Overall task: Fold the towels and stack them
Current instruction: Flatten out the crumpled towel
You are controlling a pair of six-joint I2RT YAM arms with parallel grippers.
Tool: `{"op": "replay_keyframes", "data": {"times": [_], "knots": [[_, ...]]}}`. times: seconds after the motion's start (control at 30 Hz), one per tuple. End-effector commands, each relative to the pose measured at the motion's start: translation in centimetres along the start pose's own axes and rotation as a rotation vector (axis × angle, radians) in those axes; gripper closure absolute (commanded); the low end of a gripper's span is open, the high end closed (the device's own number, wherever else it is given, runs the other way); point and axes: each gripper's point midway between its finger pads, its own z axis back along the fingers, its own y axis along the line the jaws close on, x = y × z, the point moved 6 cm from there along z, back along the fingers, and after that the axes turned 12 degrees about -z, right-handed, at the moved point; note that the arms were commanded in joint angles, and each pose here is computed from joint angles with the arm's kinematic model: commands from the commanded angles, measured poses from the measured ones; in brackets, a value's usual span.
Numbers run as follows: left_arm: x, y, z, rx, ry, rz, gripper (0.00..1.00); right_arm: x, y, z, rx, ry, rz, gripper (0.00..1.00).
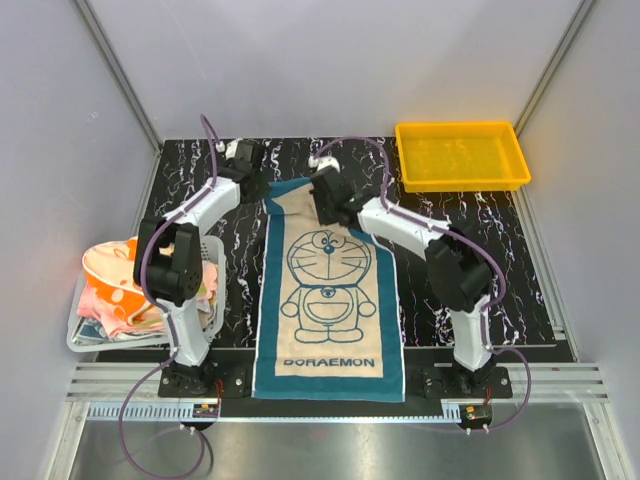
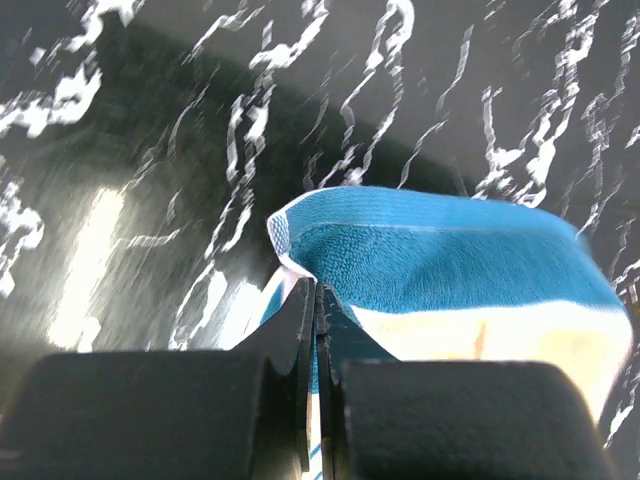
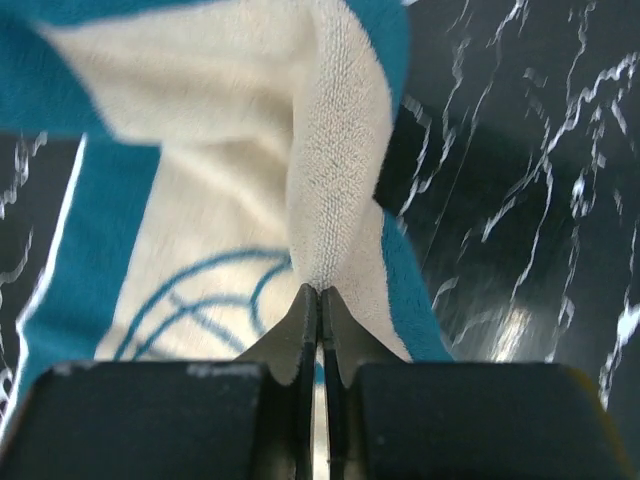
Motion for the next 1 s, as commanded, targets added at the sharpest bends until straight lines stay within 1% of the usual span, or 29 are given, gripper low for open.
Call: {"op": "replay_keyframes", "data": {"times": [0.0,0.07,0.1,0.13,0.17,0.2,0.23,0.3,0.37,0.4,0.43,0.47,0.5,0.6,0.63,0.67,0.7,0.77,0.83,0.87,0.9,0.93,0.97], "knots": [[-0.5,1.1,1.5,0.037,-0.054,0.063,1.00,-1.2,0.4,2.8,-0.142,-0.149,0.037,0.96],[-1.9,1.8,1.9,0.052,-0.037,0.098,1.00,-3.4,2.4,3.9,-0.105,-0.155,0.052,0.96],[-2.4,2.0,2.1,0.054,-0.047,0.111,1.00,-5.1,2.2,4.3,-0.113,-0.140,0.051,0.96],[-4.2,2.9,2.8,0.071,-0.030,0.130,1.00,-5.9,2.7,4.6,-0.094,-0.145,0.045,0.96],[-4.8,3.3,3.0,0.081,-0.036,0.141,1.00,-6.9,3.0,4.9,-0.075,-0.142,0.047,0.94],[-5.3,3.6,3.3,0.079,-0.047,0.155,1.00,-9.3,3.5,5.3,-0.042,-0.108,0.078,0.94],[-6.8,4.4,3.7,0.087,-0.036,0.168,1.00,-9.9,4.0,5.5,-0.018,-0.119,0.079,0.94],[-7.9,4.7,4.0,0.081,-0.046,0.184,1.00,-12.5,4.3,6.0,0.023,-0.086,0.115,0.86],[-9.2,5.2,4.2,0.084,-0.035,0.180,1.00,-13.6,4.2,6.2,0.047,-0.055,0.093,0.80],[-9.5,5.2,4.2,0.081,-0.035,0.177,1.00,-13.6,4.2,6.4,0.047,-0.054,0.082,0.73],[-9.7,5.2,4.2,0.078,-0.032,0.170,1.00,-13.6,3.8,6.8,0.031,-0.044,0.079,0.70],[-10.1,5.3,4.1,0.081,-0.026,0.164,1.00,-12.9,4.0,7.7,0.044,-0.064,0.064,0.68],[-10.2,5.3,4.1,0.077,-0.028,0.162,1.00,-12.4,4.1,8.3,0.056,-0.076,0.052,0.62],[-10.6,5.2,4.2,0.078,-0.024,0.140,1.00,-10.1,4.6,11.0,0.095,-0.122,0.021,0.56],[-10.6,5.3,4.3,0.080,-0.025,0.135,1.00,-9.7,4.4,11.6,0.083,-0.126,0.019,0.53],[-10.6,5.4,4.3,0.083,-0.027,0.135,1.00,-8.3,4.6,12.4,0.081,-0.152,0.002,0.53],[-10.7,5.5,4.4,0.084,-0.028,0.132,1.00,-7.9,4.4,12.6,0.073,-0.153,0.000,0.53],[-10.7,5.6,4.5,0.088,-0.033,0.127,1.00,-6.5,3.8,12.4,0.047,-0.158,-0.027,0.53],[-10.7,5.7,4.5,0.091,-0.034,0.122,1.00,-5.7,3.0,11.3,0.032,-0.126,-0.045,0.56],[-10.8,5.8,4.5,0.093,-0.031,0.119,1.00,-5.4,3.3,10.4,0.054,-0.098,-0.051,0.56],[-10.8,5.7,4.5,0.090,-0.033,0.119,1.00,-4.5,2.3,9.5,0.047,-0.090,-0.070,0.57],[-10.8,5.7,4.5,0.089,-0.030,0.115,1.00,-4.0,2.4,8.8,0.075,-0.084,-0.078,0.57],[-10.9,5.7,4.4,0.088,-0.027,0.113,1.00,-3.7,2.2,7.5,0.107,-0.046,-0.079,0.58]]}}
